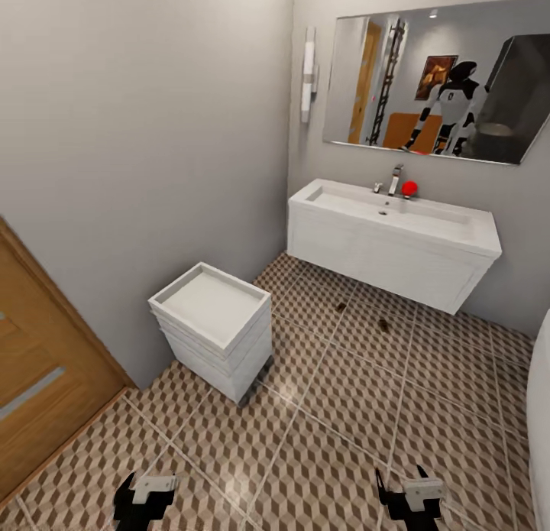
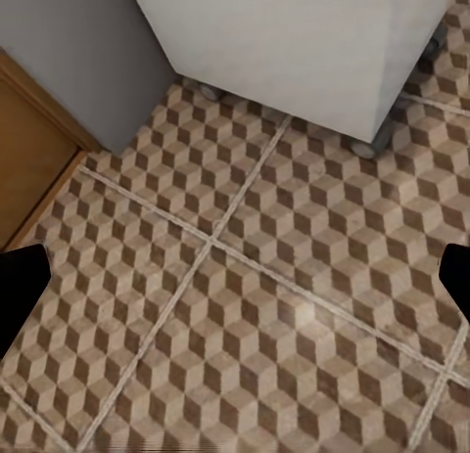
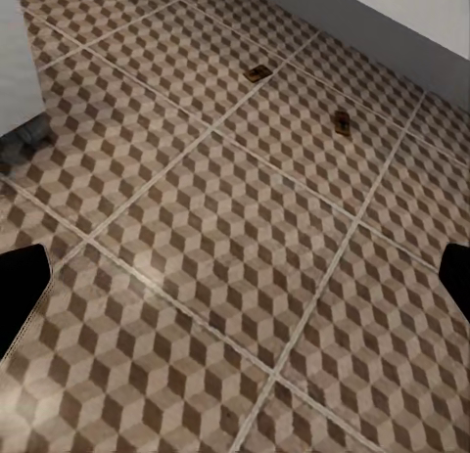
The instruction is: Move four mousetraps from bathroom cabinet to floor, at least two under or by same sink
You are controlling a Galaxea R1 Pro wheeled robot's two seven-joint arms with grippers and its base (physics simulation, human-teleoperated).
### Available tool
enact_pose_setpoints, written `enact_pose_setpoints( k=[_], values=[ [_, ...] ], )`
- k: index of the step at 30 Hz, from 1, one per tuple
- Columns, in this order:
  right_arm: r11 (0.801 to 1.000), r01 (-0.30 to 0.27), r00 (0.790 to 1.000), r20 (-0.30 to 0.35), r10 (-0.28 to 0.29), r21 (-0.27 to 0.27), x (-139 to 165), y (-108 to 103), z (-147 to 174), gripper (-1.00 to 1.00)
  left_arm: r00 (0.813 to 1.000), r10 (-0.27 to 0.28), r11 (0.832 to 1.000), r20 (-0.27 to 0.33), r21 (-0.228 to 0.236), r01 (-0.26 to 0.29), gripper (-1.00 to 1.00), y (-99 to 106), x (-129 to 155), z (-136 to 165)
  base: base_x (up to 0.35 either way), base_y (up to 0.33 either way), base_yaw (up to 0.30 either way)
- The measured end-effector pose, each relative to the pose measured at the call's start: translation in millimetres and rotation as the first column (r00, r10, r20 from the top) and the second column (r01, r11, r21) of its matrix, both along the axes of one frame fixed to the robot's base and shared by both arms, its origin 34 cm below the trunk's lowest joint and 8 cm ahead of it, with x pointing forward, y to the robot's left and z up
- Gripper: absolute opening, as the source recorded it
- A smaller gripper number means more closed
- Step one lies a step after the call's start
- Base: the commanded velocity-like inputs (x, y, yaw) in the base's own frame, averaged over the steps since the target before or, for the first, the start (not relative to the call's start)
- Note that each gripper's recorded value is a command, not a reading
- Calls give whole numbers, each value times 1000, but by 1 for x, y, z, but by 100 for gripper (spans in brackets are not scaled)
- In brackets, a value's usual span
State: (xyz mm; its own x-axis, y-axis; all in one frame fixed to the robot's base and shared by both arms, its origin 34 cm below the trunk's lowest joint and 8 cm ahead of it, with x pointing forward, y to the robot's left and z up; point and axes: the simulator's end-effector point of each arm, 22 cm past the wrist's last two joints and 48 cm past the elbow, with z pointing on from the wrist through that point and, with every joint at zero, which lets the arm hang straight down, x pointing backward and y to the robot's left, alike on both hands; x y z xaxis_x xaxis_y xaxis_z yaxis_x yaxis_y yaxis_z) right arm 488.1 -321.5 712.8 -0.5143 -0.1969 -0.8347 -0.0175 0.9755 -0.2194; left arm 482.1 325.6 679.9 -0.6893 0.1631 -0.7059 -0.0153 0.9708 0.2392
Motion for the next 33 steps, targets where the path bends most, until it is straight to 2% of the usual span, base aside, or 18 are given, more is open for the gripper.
enact_pose_setpoints(
  k=[15, 22, 33],
  values=[
    [1000, 0, 1000, 13, 0, 1, 3, 0, 5, 100, 1000, -3, 1000, 10, 0, 3, 100, 0, 3, 4, 0, 0, 267],
    [1000, 0, 1000, 18, 0, 0, 5, 0, 6, 100, 1000, 0, 1000, -18, 8, 1, 100, 5, 0, 1, 0, 0, 267],
    [1000, 0, 1000, 27, 0, 0, 7, -1, 10, 100, 1000, -1, 1000, -16, 7, 1, 100, 5, 1, 3, 0, 0, 267]
  ],
)
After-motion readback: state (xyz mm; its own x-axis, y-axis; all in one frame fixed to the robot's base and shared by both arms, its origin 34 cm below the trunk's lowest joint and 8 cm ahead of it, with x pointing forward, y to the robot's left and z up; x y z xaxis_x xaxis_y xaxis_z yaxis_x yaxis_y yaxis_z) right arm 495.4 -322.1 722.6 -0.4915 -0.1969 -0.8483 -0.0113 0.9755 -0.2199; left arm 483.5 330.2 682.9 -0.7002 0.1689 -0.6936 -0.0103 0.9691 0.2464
